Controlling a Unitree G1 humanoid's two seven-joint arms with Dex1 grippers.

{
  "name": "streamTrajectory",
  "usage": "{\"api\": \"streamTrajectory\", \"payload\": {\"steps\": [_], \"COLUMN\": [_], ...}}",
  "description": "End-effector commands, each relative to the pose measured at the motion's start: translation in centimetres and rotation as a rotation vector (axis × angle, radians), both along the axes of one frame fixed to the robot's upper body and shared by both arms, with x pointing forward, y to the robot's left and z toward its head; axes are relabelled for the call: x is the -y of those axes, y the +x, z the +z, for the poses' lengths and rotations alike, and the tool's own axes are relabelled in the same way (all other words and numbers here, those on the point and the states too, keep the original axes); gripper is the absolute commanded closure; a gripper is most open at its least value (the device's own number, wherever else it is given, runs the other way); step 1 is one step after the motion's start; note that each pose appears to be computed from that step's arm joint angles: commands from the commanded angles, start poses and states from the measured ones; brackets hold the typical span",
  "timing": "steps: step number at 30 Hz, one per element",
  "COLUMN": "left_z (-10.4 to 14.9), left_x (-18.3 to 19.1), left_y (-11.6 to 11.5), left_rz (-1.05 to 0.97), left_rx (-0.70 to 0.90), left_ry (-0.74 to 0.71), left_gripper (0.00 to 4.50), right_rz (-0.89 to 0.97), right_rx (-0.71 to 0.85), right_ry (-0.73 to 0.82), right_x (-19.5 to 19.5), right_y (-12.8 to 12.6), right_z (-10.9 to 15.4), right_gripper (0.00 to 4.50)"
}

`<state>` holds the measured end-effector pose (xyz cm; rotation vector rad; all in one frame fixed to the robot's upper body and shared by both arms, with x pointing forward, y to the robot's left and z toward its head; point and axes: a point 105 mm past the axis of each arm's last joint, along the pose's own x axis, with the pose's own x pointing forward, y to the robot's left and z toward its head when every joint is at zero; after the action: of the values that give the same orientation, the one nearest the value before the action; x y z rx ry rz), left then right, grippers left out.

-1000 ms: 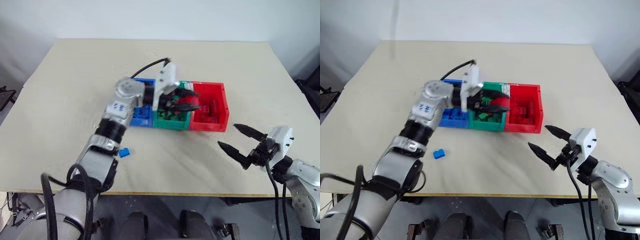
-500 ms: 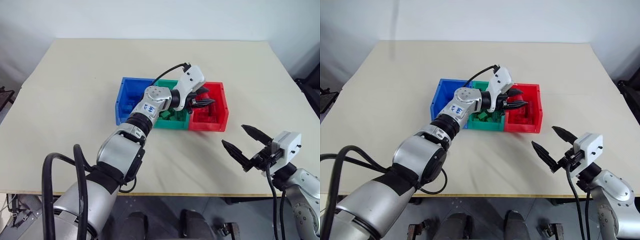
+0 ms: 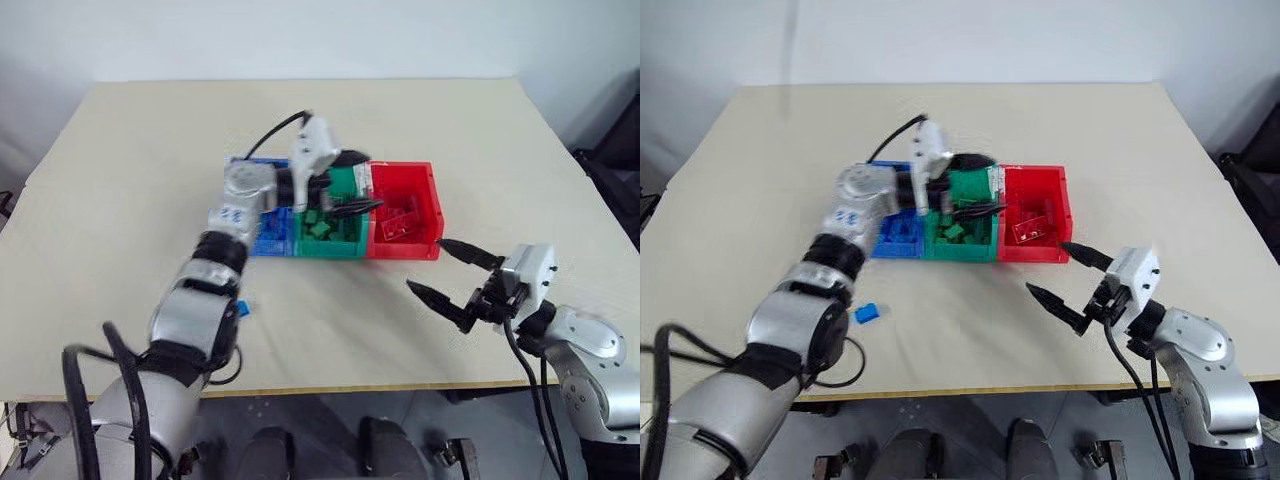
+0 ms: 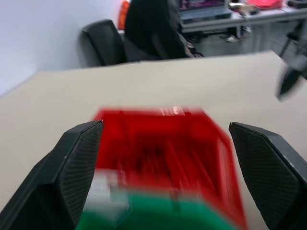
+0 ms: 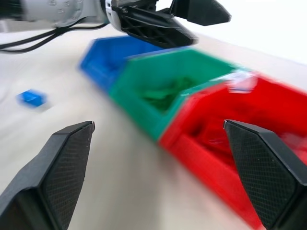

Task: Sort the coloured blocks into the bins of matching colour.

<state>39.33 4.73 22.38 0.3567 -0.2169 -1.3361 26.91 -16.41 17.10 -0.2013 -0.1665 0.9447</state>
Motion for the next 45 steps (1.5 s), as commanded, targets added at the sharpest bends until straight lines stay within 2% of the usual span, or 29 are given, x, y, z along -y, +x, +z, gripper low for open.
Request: {"api": "streamTrajectory", "payload": {"steps": [1,3,6,8,14,18,21,22,26,29,33,37,40,45], "left_z": [0.5,-0.1,-0.4,-1.3,-5.0,-6.3,-7.5,-8.3,-8.9,-8.5,-9.5,-10.8,-11.8,-12.9], "left_x": [-2.4,-3.3,-9.6,-12.4,-20.5,-22.5,-22.4,-21.7,-20.2,-18.3,-15.4,-14.6,-14.8,-15.4], "left_y": [-3.0,-4.6,-8.5,-10.6,-14.2,-15.7,-16.4,-17.1,-16.0,-14.7,-12.2,-11.6,-11.2,-11.6], "left_rz": [-0.073,-0.107,0.023,0.082,0.422,0.527,0.533,0.487,0.513,0.500,0.467,0.418,0.427,0.426], "left_rx": [0.044,0.011,-0.031,-0.067,-0.163,-0.161,-0.190,-0.309,-0.306,-0.296,-0.316,-0.331,-0.364,-0.391], "left_ry": [0.038,0.059,0.011,0.039,0.122,0.146,0.209,0.214,0.261,0.235,0.299,0.379,0.414,0.476], "left_gripper": [0.04,0.04,0.04,0.04,0.04,0.04,0.04,0.04,0.04,0.04,0.04,0.04,0.61,2.24], "right_rz": [0.096,0.121,0.242,0.298,0.440,0.456,0.459,0.458,0.445,0.428,0.411,0.402,0.392,0.359], "right_rx": [0.030,0.028,0.023,0.024,0.029,0.019,0.007,0.005,-0.001,-0.007,-0.031,-0.032,-0.037,-0.045], "right_ry": [-0.053,-0.064,-0.124,-0.150,-0.191,-0.193,-0.198,-0.201,-0.215,-0.231,-0.257,-0.256,-0.252,-0.242], "right_x": [-0.7,-0.8,-2.1,-2.7,-4.0,-4.2,-4.1,-4.0,-3.4,-2.8,-1.9,-1.9,-1.8,-1.7], "right_y": [-0.2,-0.1,0.1,0.3,0.4,0.5,0.4,0.3,0.4,0.4,0.0,-0.2,-0.6,-1.1], "right_z": [0.4,0.3,-0.1,-0.4,-0.8,-1.2,-1.6,-1.7,-1.6,-1.8,-2.3,-2.2,-2.2,-2.4], "right_gripper": [0.00,0.00,0.00,0.00,0.00,0.00,0.00,0.00,0.00,0.00,0.00,0.00,0.00,0.00]}}
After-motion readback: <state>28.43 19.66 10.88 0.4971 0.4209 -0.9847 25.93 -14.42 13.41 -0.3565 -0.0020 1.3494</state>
